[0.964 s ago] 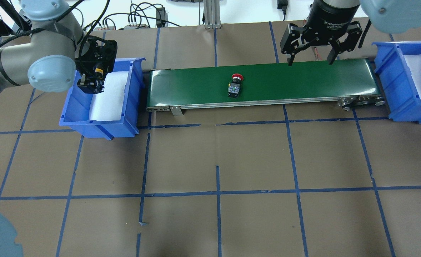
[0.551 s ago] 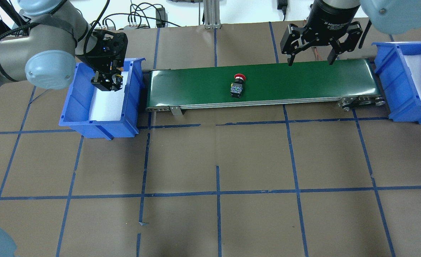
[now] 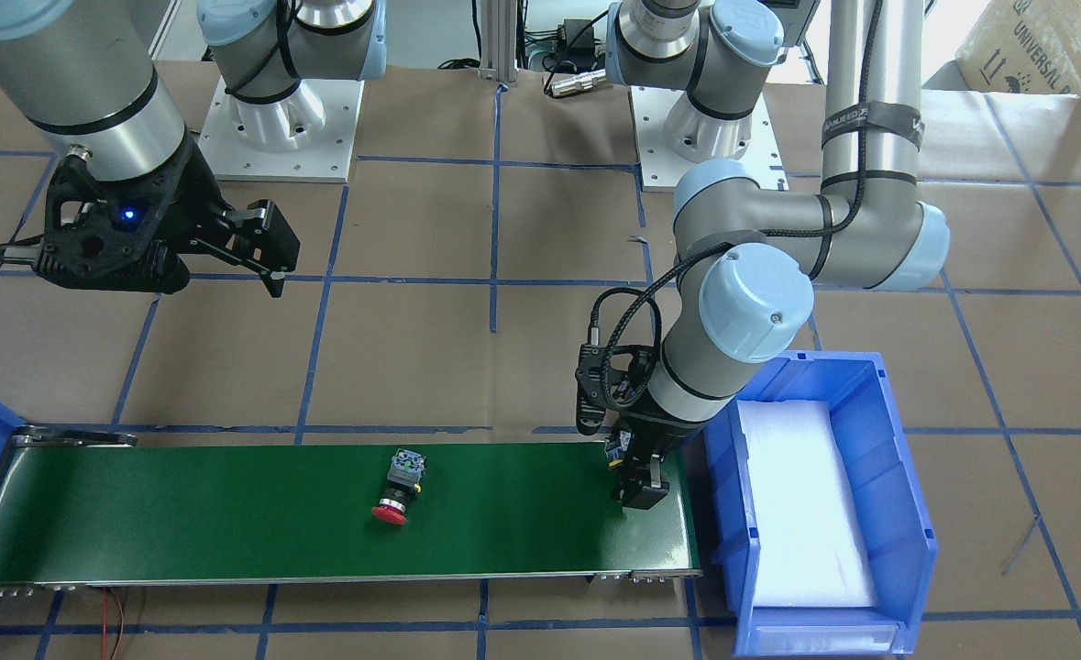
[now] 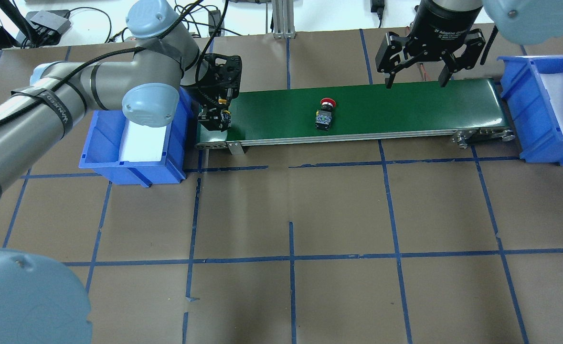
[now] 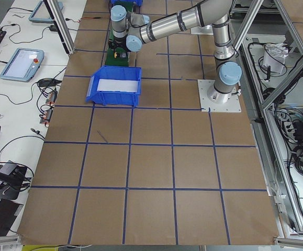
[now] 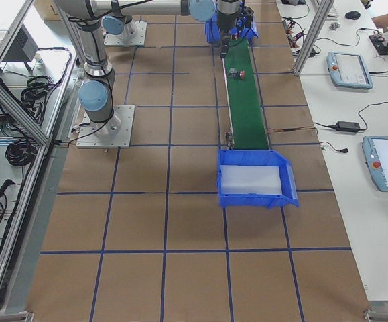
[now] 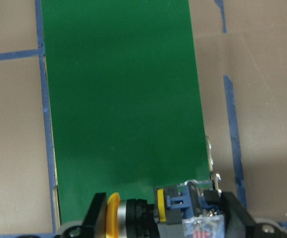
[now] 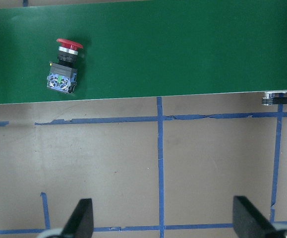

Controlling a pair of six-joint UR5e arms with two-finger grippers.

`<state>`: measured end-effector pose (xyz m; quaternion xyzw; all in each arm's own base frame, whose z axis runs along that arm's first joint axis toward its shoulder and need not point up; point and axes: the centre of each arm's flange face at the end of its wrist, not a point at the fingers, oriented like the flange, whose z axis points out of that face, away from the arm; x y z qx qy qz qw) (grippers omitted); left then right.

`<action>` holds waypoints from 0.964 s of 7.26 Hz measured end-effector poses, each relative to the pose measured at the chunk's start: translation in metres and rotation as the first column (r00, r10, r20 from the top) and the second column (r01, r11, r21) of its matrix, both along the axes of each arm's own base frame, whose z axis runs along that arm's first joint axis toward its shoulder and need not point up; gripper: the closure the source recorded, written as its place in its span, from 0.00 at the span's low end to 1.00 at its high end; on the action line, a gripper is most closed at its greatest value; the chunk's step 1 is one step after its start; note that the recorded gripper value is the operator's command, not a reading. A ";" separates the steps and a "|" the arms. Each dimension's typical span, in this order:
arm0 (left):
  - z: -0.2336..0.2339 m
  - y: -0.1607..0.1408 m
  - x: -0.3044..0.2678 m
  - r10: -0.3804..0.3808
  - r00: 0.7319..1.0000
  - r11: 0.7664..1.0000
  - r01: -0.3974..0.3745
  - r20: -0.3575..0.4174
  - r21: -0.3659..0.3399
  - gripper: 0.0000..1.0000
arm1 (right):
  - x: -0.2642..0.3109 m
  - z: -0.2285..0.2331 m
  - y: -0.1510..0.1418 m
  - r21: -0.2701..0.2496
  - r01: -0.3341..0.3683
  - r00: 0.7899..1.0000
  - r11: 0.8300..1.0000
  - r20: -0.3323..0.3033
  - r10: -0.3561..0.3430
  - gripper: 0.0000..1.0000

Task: Transport two buttons from left to right
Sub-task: 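Lift the yellow button and carry it onto the conveyor belt, then release the yellow button on the belt and raise the left gripper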

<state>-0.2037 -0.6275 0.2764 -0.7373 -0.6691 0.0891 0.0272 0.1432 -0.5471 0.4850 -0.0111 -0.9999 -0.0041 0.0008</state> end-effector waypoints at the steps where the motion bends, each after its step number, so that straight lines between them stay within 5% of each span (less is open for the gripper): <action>1: -0.008 -0.003 -0.003 -0.002 1.000 1.000 0.002 0.001 0.007 0.38 | -0.003 0.000 0.000 0.003 0.006 1.000 1.000 -0.001 -0.006 0.00; 2: -0.011 -0.007 -0.003 -0.001 1.000 1.000 0.001 0.002 0.008 0.02 | -0.006 0.001 0.000 0.002 0.013 1.000 1.000 0.000 -0.013 0.00; 7: 0.014 -0.008 -0.004 0.016 1.000 1.000 -0.016 0.005 -0.005 0.01 | 0.001 -0.002 0.000 -0.006 0.006 1.000 1.000 0.009 -0.006 0.00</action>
